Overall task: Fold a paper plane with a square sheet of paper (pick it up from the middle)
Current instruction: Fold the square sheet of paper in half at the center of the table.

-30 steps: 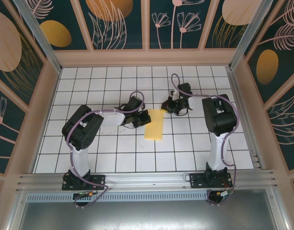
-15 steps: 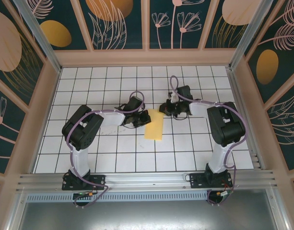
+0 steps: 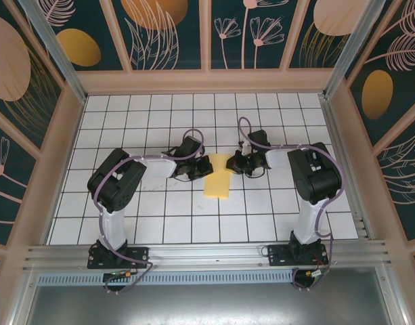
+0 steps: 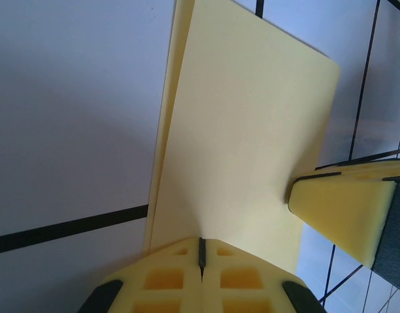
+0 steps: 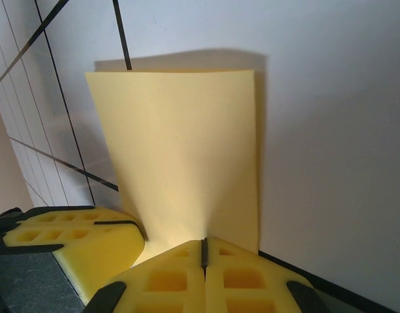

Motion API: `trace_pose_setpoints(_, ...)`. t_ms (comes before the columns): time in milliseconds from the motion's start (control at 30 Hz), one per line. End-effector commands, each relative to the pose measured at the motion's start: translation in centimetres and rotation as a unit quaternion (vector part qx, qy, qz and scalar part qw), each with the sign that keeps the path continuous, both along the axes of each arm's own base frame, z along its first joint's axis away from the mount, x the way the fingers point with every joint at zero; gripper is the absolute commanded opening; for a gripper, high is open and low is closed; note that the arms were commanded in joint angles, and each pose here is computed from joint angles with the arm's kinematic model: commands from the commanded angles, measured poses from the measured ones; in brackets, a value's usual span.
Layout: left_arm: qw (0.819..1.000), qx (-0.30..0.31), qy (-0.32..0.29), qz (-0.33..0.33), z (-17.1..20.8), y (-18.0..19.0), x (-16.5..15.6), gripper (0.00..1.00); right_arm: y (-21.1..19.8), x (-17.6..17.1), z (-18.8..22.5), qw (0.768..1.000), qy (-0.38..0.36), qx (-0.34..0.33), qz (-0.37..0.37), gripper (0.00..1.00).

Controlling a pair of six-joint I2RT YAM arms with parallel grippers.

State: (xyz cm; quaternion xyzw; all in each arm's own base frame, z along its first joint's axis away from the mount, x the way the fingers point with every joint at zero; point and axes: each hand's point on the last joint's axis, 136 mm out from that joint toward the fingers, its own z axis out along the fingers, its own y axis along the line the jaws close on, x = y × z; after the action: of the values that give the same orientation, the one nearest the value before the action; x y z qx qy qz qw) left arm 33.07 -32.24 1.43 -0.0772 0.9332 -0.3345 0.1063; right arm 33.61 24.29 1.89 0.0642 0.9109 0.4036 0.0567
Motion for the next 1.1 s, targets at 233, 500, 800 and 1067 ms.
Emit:
trace_pose_setpoints(233,0.998,0.046,0.035,0.003,-2.4,1.9,-1.9,0.00,0.7,-3.8,1.9,0.999,-0.012,0.039,0.024,0.04)
trace_pose_setpoints(500,0.998,0.046,0.035,0.003,-2.3,1.9,-2.0,0.00,-0.3,-6.5,-0.5,0.999,0.017,0.009,0.026,0.04)
trace_pose_setpoints(800,0.998,0.046,0.035,0.003,-2.2,1.8,-1.9,0.00,1.5,-7.5,3.6,0.997,-0.020,0.042,0.057,0.05)
trace_pose_setpoints(1067,0.998,0.046,0.035,0.005,-2.1,1.9,-2.0,0.00,1.7,-11.1,0.1,0.997,0.025,0.027,0.068,0.05)
